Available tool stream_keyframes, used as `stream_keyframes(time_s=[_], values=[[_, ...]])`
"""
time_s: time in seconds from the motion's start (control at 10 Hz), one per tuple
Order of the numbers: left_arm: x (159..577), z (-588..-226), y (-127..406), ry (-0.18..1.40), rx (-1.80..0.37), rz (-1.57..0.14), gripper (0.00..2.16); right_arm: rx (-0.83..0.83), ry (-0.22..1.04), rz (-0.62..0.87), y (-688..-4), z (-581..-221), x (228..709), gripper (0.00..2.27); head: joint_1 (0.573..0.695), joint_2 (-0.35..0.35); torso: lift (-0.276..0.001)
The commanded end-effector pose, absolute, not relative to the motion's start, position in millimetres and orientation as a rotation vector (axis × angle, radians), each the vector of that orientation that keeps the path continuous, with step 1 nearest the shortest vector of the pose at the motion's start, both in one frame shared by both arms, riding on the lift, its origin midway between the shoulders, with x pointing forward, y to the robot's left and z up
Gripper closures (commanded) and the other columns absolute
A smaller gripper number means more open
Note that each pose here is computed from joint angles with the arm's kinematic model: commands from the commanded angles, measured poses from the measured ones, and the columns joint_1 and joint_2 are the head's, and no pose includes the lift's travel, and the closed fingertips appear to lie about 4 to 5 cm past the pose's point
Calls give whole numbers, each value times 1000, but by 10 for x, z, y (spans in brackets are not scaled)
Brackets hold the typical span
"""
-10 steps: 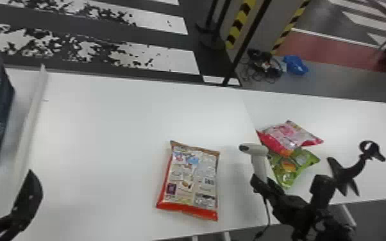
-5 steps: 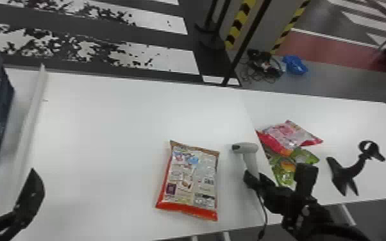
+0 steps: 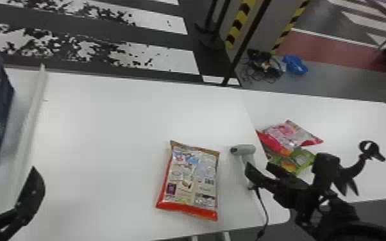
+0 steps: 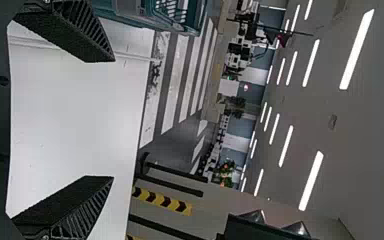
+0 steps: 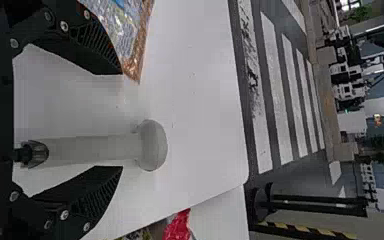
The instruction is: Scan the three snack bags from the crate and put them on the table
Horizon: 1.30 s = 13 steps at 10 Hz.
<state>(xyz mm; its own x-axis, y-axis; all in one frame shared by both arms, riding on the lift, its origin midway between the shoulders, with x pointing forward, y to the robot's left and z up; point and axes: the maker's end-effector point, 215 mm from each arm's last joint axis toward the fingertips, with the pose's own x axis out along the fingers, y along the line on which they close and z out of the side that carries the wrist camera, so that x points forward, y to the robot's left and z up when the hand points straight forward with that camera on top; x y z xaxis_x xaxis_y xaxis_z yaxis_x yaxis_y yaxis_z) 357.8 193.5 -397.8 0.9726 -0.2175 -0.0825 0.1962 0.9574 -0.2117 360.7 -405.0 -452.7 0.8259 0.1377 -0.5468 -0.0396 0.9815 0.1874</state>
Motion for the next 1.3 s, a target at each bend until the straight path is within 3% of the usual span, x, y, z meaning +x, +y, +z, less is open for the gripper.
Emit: stream_keyframes(time_s=[0.0, 0.3, 1.2], values=[[3578, -3991, 1932, 108, -206, -210, 19, 263, 719, 184, -3688, -4414, 3368, 60, 695, -341, -94], [3575, -4006, 1953, 109, -202, -208, 19, 429, 920, 311, -3120, -4548, 3080, 60, 695, -243, -94], [3536, -4034, 1980, 117, -197, -207, 19, 471, 1052, 415, -2695, -5346, 3305, 113, 695, -147, -94]])
